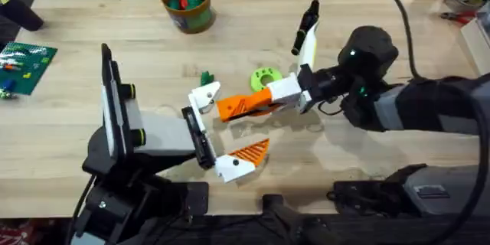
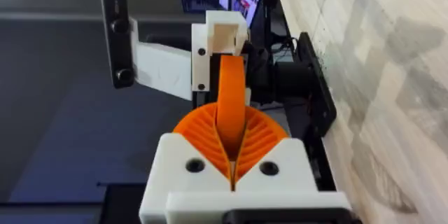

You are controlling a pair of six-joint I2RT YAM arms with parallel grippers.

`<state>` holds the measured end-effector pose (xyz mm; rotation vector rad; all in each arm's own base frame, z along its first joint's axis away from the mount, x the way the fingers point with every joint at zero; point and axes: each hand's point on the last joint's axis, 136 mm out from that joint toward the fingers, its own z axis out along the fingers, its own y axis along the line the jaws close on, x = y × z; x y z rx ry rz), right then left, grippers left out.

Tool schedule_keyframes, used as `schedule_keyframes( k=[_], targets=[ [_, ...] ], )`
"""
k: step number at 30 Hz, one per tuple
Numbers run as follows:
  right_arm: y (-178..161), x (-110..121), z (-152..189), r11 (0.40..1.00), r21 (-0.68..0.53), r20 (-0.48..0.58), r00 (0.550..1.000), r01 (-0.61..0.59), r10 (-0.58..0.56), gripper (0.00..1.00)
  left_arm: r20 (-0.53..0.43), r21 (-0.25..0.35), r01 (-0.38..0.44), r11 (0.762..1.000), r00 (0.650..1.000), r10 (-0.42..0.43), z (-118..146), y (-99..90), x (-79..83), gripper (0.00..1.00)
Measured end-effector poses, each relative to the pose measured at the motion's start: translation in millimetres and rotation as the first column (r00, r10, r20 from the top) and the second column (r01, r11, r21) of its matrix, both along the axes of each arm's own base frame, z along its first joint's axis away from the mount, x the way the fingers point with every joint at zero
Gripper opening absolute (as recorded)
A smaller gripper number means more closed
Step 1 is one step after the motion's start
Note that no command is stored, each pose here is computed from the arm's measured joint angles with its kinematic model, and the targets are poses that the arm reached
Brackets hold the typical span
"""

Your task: Pick up the gripper from the table and insert it into the empty holder that is missing its gripper. Then pick up a screw, insert it into the mounting hole, and use the screwdriver to tighten it. Finally, clean up the table by picking up the vegetable and placing it into the bucket.

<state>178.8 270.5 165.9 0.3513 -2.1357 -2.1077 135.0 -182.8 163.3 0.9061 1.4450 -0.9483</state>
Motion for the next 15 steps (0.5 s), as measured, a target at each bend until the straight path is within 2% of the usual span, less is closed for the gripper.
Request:
schedule_keyframes(
  k=[15],
  targets=[
    [2.4, -1.8, 6.9, 1.000, 0.028, 0.052, 0.999, -0.011, 0.009, 0.019, 0.000, 0.000, 0.000, 1.000, 1.000, 0.000, 0.0, 0.0, 0.0, 0.986]
  ],
)
